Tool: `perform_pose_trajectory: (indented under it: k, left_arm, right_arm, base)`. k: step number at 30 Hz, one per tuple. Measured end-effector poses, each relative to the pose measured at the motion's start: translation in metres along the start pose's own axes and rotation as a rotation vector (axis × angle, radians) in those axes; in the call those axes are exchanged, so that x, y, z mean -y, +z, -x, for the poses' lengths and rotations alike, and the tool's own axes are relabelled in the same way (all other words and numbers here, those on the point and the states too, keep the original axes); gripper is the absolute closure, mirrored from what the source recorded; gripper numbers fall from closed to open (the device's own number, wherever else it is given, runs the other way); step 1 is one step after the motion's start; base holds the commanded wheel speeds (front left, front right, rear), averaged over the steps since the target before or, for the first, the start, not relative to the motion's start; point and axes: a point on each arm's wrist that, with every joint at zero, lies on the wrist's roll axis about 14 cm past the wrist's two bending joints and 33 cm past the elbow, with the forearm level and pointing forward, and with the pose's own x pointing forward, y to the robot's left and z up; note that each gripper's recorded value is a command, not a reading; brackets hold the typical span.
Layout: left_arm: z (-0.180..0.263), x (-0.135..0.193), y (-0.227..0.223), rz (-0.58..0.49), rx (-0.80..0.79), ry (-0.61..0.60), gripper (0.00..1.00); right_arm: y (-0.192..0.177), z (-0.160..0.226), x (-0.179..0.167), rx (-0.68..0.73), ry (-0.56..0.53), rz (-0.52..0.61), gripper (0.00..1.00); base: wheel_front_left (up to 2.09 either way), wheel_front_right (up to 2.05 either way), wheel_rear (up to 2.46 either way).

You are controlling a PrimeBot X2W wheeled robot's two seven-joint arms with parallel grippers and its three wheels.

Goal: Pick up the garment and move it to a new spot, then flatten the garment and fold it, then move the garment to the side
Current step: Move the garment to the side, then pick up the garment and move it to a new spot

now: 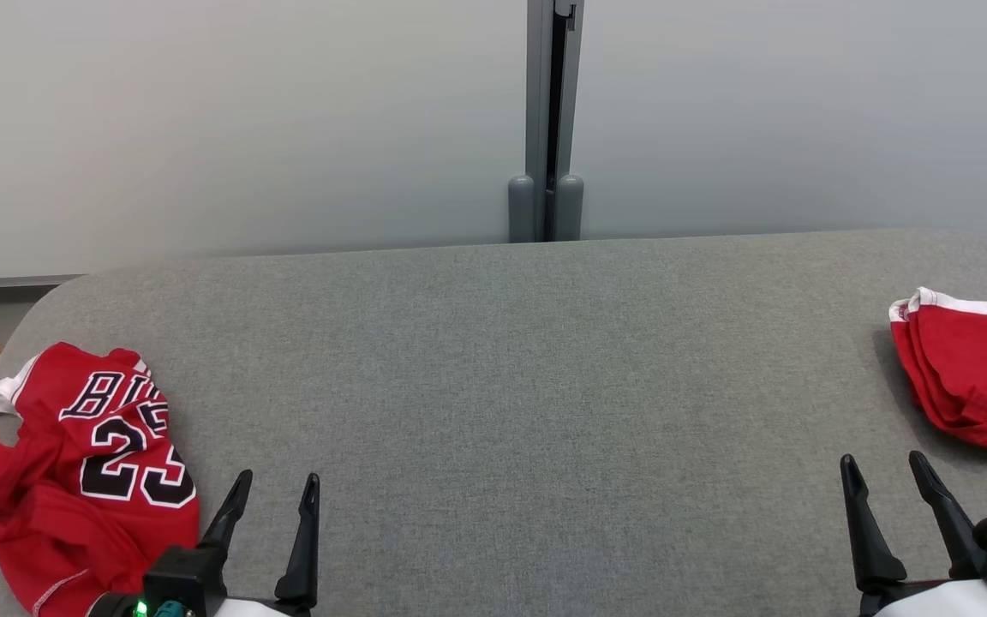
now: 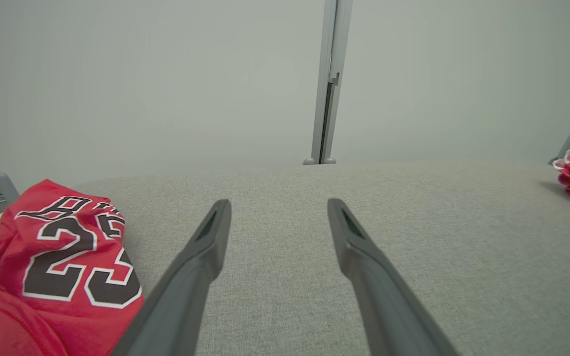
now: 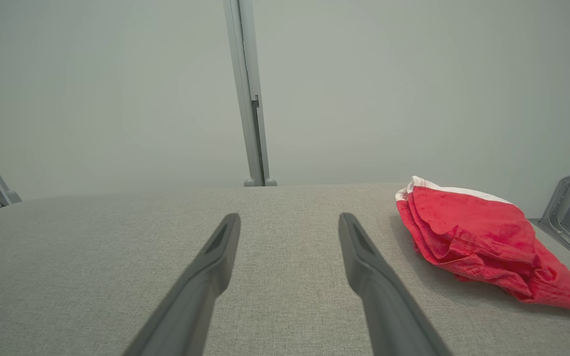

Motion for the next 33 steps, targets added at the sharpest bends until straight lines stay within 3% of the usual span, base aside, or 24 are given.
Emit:
perform_pose_trajectory:
  k: [18, 27, 33]
  left_arm:
    - [0.002, -0.003, 0.003, -0.011, 0.003, 0.002, 0.00]
    - [0.010, -0.027, 0.022, -0.014, 0.064, 0.075, 0.00]
    - [0.037, -0.067, 0.035, -0.006, 0.117, 0.216, 0.00]
  right_arm:
    - [0.001, -0.003, -0.004, 0.005, 0.013, 0.000, 0.00]
    - [0.004, -0.021, -0.042, 0.006, 0.129, 0.001, 0.00]
    - [0.010, -0.042, -0.097, 0.007, 0.296, 0.024, 0.00]
  base:
    - [0.00, 0.00, 0.00]
    - [0.00, 0.00, 0.00]
    - [0.00, 0.00, 0.00]
